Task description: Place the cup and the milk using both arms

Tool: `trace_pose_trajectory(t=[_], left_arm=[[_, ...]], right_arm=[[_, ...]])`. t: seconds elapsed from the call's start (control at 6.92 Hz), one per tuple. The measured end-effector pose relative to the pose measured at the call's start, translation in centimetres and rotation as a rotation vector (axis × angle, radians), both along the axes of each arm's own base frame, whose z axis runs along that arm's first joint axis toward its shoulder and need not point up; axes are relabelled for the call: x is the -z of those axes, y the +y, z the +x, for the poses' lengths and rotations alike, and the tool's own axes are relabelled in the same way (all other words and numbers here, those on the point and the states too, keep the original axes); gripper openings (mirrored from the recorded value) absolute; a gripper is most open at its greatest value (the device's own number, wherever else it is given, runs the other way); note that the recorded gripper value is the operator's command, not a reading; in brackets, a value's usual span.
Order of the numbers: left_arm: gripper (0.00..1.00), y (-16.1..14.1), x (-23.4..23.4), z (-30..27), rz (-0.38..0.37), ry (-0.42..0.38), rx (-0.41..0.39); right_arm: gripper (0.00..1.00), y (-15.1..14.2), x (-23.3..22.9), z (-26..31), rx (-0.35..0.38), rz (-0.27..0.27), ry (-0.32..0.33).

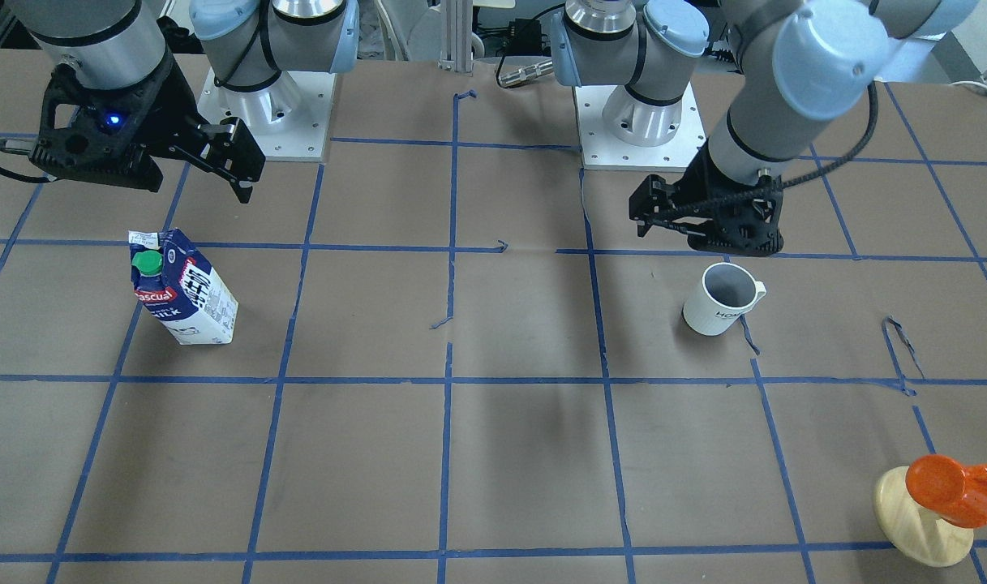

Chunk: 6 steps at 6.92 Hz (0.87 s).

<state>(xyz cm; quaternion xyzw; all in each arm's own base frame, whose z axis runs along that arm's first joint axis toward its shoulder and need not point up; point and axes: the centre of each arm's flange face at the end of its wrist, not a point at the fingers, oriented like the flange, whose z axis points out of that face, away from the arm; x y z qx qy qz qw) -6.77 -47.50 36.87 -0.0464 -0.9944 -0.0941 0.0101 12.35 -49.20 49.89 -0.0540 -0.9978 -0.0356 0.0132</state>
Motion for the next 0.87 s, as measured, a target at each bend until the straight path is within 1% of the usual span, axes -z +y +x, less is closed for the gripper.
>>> trace_pose_trajectory(t=[0.14,0.43,0.58,0.72,0.87], left_arm=[[1.0,0.8,3.9,2.4,0.01,-0.017,0.036],[0.78,2.4,9.7,4.1,0.003,-0.037,0.106],[0.76,2.6,11.1,4.3,0.0,-0.039,0.129],[0.45,2.4,12.0,4.5,-0.002,-0.039,0.142],[0.0,2.2,12.4,4.8,-0.002,-0.036,0.158]], right_arm=[[1.0,-0.3,0.1,-0.5,-0.021,-0.004,-0.004],[1.0,-1.5,0.5,-3.0,-0.09,-0.014,-0.02],[1.0,-2.1,0.9,-4.6,-0.116,-0.01,-0.027],[1.0,-2.6,1.6,-6.0,-0.137,0.003,-0.033],[1.0,-2.9,2.9,-7.3,-0.141,0.024,-0.04]])
